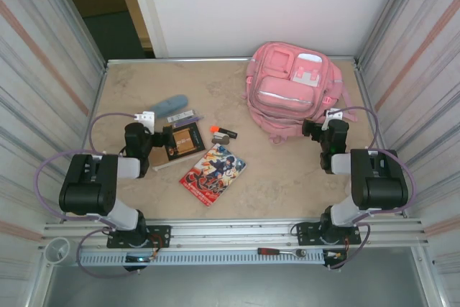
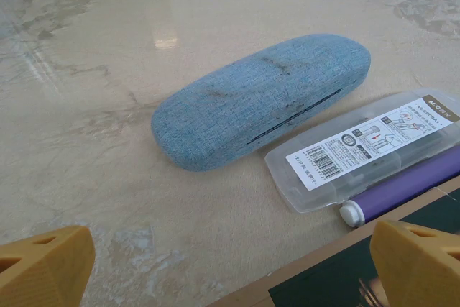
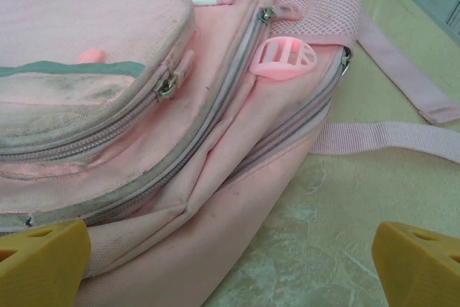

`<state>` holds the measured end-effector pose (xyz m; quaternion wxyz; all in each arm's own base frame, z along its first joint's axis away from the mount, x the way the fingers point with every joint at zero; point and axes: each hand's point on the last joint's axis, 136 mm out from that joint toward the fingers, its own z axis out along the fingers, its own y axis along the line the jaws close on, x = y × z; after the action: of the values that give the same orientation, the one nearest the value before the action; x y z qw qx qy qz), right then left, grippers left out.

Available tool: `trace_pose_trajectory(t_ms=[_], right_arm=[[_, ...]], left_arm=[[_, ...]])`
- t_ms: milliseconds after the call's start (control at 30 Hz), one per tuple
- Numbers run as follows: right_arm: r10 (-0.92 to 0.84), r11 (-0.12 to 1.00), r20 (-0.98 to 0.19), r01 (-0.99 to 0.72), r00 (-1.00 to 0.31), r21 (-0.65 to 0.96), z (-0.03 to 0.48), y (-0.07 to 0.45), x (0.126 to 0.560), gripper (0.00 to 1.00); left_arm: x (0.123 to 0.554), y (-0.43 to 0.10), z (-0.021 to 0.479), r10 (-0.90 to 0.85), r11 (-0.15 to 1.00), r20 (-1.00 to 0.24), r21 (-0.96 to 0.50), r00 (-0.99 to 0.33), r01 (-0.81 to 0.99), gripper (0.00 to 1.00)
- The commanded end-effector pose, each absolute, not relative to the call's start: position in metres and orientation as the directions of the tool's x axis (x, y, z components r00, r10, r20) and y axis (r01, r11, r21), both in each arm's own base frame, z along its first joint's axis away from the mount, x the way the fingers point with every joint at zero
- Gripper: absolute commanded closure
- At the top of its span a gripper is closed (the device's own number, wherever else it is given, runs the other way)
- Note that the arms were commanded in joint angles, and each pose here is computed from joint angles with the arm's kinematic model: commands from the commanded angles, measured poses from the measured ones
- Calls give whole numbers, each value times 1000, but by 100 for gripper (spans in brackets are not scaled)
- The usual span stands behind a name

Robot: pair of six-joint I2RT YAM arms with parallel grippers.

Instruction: Pack the student bag

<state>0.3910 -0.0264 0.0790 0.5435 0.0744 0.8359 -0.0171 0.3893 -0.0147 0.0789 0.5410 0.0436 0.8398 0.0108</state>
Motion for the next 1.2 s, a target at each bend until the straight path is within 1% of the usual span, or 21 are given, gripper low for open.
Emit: trace_pose_trajectory(t_ms=[0, 1167], right_arm=[[103, 990, -917, 133, -384, 56, 83, -23, 394, 1], [108, 990, -917, 126, -384, 64, 84, -23, 394, 1]], left_arm=[[393, -16, 92, 105, 994, -924, 87, -369, 65, 1], [395, -13, 91, 68, 995, -922, 35, -382, 93, 1]])
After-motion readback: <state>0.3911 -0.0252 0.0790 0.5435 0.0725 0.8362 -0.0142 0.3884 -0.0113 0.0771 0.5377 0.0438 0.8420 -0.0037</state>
